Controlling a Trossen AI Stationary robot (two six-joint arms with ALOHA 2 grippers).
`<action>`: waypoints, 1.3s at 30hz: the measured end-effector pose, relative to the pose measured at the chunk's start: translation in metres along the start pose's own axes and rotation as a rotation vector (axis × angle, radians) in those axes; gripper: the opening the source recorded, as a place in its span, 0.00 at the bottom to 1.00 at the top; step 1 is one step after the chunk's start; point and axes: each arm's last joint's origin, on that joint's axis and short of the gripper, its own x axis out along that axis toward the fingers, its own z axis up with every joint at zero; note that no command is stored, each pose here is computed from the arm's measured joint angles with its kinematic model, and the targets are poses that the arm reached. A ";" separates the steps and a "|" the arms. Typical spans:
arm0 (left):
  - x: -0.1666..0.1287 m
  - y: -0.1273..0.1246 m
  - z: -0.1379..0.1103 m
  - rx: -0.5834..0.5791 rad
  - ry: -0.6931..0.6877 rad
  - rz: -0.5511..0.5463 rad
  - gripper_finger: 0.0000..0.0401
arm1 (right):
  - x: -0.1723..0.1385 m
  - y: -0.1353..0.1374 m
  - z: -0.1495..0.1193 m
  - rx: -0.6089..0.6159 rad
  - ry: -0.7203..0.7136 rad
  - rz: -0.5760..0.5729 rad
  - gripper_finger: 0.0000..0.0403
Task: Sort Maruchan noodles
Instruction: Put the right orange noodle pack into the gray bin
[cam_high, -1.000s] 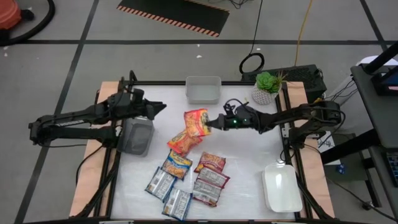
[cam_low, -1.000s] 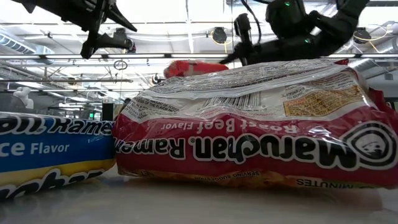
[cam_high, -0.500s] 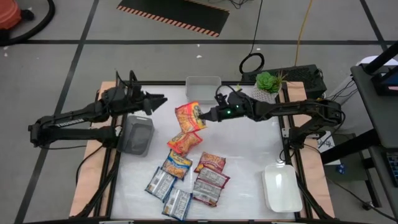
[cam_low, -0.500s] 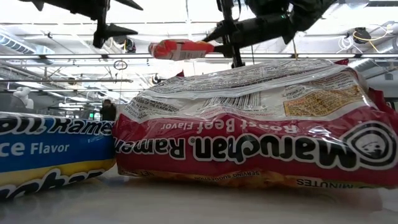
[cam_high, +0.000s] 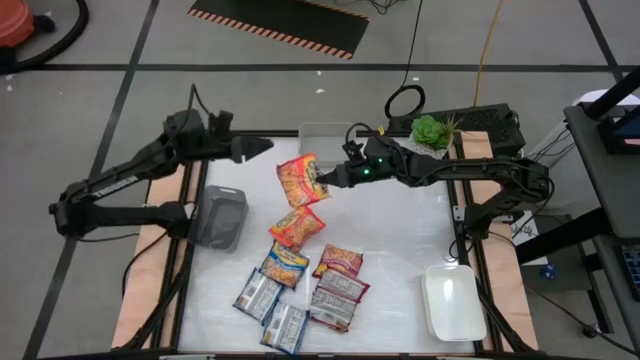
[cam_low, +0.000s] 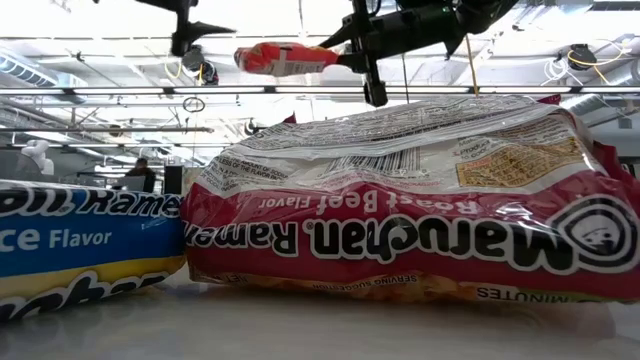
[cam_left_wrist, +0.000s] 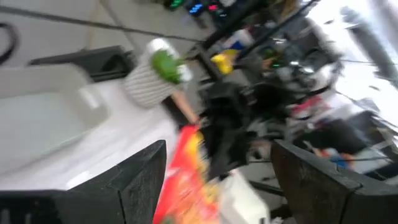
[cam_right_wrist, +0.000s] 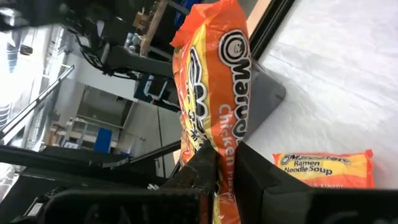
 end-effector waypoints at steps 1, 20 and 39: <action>0.003 0.000 0.004 0.000 0.006 -0.016 0.73 | 0.000 0.000 0.000 0.000 0.011 0.006 0.06; 0.072 0.035 0.002 -0.078 0.428 -0.181 0.94 | -0.001 -0.003 -0.004 -0.008 0.104 0.009 0.06; 0.094 0.073 -0.004 -0.126 0.612 -0.280 0.94 | -0.003 -0.006 0.002 -0.011 0.129 0.030 0.06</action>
